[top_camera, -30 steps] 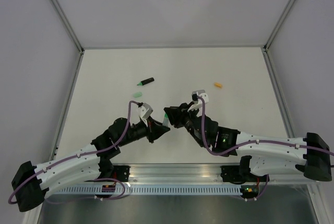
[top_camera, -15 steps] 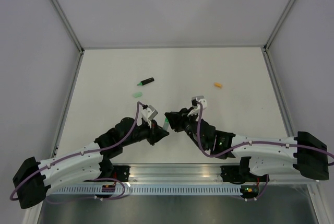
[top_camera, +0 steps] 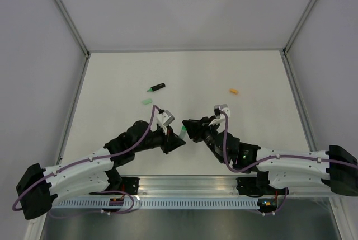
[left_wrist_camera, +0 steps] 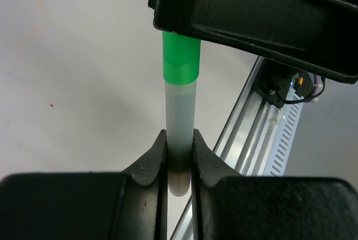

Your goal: Insert the pens into the pen caps

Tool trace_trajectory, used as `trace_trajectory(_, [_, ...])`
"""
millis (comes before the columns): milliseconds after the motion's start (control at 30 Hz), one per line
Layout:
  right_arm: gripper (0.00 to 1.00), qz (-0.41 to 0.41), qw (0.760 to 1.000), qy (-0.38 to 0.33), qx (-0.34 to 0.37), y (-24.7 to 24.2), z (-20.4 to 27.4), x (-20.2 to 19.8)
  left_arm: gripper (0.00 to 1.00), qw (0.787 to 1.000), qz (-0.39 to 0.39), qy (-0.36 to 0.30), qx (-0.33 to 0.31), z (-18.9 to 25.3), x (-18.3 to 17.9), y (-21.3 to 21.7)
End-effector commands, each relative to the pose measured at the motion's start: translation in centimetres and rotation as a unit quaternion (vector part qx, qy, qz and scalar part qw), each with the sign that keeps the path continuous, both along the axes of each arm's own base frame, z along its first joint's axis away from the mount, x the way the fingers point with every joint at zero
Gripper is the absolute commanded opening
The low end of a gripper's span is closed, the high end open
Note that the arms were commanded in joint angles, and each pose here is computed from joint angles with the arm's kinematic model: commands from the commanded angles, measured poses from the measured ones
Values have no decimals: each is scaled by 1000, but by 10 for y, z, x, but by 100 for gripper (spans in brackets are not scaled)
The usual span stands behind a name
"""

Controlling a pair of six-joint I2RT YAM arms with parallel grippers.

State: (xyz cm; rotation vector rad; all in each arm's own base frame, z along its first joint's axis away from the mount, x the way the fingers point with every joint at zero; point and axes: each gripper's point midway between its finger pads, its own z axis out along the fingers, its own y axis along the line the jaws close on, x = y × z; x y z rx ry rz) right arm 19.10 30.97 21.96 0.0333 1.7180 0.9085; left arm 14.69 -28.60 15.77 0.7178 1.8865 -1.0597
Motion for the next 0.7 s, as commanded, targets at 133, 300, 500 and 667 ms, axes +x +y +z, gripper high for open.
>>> trace_trajectory(133, [18, -2, 993, -26, -116, 0, 27, -2, 2, 984, 50, -120, -126, 99, 42, -13])
trace_trajectory(300, [34, -14, 993, -49, -109, 8, 72, 8, 2, 984, 42, -121, -121, 91, 40, -13])
trace_trajectory(500, [45, -22, 991, -51, -122, 12, 80, 16, 2, 984, 40, -123, -127, 91, 38, -12])
trace_trajectory(667, [53, -24, 991, -48, -118, 12, 78, 17, 2, 983, 39, -124, -131, 93, 35, -10])
